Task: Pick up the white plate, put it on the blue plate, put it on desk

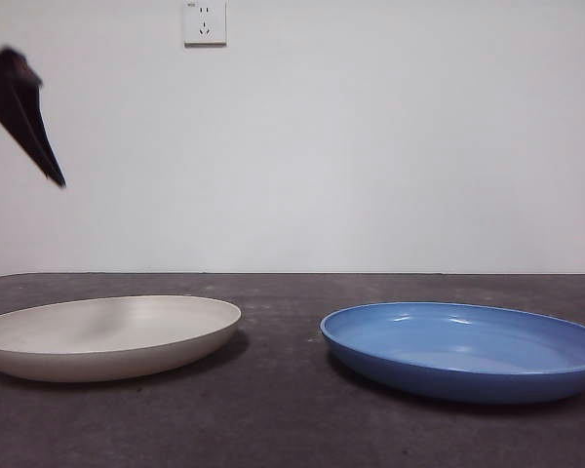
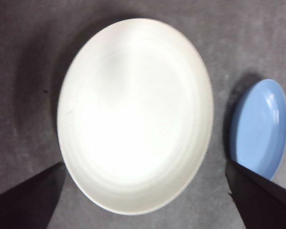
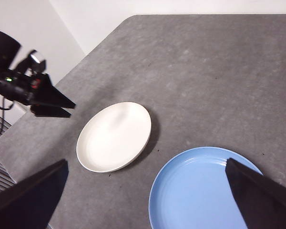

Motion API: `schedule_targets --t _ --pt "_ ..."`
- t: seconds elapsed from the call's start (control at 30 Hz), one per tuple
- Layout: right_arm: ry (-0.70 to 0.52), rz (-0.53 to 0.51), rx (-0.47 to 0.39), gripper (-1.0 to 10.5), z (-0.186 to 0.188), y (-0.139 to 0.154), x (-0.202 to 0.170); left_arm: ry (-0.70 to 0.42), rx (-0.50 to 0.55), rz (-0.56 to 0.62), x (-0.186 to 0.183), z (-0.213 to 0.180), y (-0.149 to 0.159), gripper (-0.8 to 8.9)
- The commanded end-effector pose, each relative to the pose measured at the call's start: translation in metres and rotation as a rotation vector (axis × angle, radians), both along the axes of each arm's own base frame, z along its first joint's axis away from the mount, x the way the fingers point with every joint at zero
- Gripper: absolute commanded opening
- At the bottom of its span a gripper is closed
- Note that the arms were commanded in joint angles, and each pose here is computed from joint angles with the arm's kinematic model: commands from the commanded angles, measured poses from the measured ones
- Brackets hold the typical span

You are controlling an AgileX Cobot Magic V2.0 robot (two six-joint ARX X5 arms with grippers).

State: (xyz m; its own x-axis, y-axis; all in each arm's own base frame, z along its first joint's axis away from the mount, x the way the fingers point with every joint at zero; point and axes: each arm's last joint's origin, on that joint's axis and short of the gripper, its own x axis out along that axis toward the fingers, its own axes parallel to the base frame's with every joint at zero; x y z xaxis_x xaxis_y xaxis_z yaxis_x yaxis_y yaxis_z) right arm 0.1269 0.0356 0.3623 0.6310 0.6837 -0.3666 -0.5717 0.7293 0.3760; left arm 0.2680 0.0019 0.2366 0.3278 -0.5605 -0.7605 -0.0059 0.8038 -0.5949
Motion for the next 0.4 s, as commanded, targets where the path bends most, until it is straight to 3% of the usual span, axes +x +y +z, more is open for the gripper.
schedule_targets --t 0.03,0.4 --pt "-0.022 0.009 0.002 6.1 0.006 0.001 -0.001 -0.001 0.002 -0.014 0.014 -0.009 0.002 6.84" --pt "-0.021 0.009 0.002 6.1 0.006 0.001 -0.001 0.038 -0.001 -0.011 0.033 -0.038 0.003 6.46"
